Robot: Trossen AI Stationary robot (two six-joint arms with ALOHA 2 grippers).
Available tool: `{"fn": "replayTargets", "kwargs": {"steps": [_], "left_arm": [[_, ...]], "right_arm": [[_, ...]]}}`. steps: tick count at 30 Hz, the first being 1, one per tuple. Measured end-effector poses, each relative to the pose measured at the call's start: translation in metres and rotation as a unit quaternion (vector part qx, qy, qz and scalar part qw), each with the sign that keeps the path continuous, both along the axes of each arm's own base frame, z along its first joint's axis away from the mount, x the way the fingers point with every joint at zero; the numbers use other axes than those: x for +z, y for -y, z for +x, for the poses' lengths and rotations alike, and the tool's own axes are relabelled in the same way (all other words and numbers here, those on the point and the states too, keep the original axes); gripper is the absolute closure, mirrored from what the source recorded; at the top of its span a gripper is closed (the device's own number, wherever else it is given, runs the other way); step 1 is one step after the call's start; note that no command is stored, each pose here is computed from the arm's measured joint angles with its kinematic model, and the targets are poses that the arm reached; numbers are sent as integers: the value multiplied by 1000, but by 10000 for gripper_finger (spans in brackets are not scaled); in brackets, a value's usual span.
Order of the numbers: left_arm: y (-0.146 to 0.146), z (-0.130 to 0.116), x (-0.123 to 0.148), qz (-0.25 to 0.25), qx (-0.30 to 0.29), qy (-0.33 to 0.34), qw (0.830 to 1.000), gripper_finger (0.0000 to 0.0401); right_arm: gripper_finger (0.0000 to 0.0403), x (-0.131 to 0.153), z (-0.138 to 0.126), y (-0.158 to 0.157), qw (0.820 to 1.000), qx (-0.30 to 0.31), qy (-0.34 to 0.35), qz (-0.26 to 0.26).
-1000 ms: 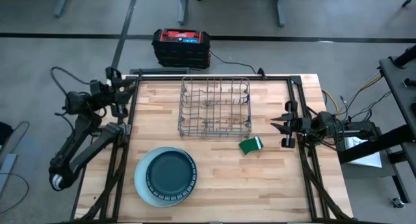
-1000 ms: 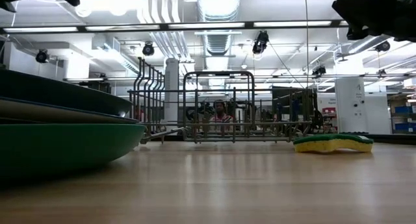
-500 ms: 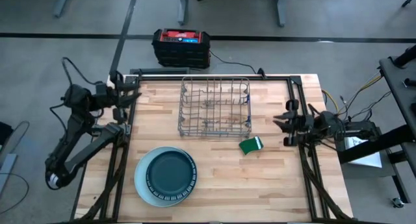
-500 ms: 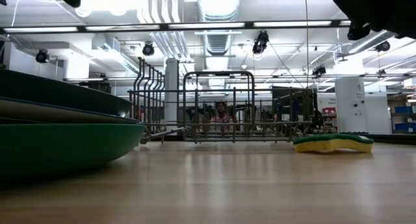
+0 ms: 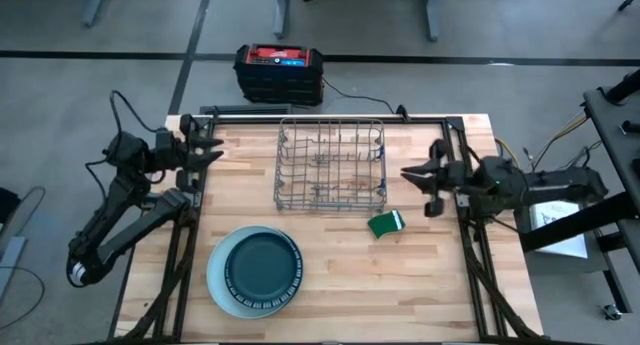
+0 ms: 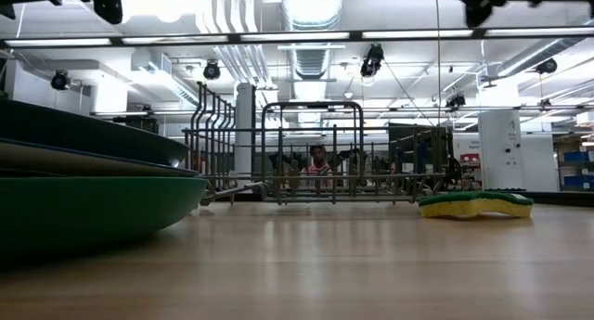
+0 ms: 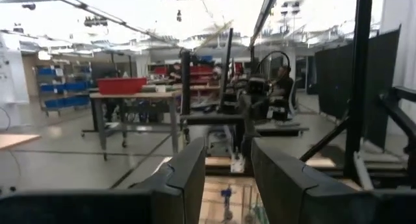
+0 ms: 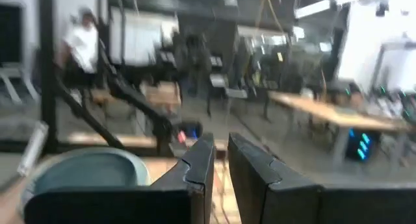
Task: Sort dishes
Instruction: Put the dark green plate into the dish rack
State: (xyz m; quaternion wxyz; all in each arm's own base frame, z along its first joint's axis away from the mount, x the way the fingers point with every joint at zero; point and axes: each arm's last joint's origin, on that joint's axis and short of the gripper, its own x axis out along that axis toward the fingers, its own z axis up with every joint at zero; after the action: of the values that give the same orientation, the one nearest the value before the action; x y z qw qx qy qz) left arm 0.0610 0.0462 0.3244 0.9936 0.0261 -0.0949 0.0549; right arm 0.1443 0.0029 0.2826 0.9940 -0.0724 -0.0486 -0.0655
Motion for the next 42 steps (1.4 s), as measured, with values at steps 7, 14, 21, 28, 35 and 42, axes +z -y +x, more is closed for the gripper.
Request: {"fn": "replayTargets", "kwargs": {"steps": [7, 14, 21, 28, 35, 42], "left_arm": [[1, 0, 3, -70, -15, 11, 997, 285], [9, -3, 3, -28, -75, -4, 997, 285], [16, -9, 2, -60, -96, -4, 994, 285], [19, -11, -9, -113, -95, -33, 988, 285], [18, -10, -15, -164, -97, -46, 981, 285], [16, -8, -15, -195, -100, -48, 974, 285]], "right_arm": [[363, 18, 65, -5, 990, 8, -140, -4], [368, 27, 112, -11, 975, 44, -217, -1], [364, 29, 153, -16, 970, 51, -238, -17], [349, 29, 191, -21, 960, 68, -271, -22], [321, 24, 221, -25, 954, 95, -283, -26], [297, 13, 244, -27, 950, 96, -295, -34]]}}
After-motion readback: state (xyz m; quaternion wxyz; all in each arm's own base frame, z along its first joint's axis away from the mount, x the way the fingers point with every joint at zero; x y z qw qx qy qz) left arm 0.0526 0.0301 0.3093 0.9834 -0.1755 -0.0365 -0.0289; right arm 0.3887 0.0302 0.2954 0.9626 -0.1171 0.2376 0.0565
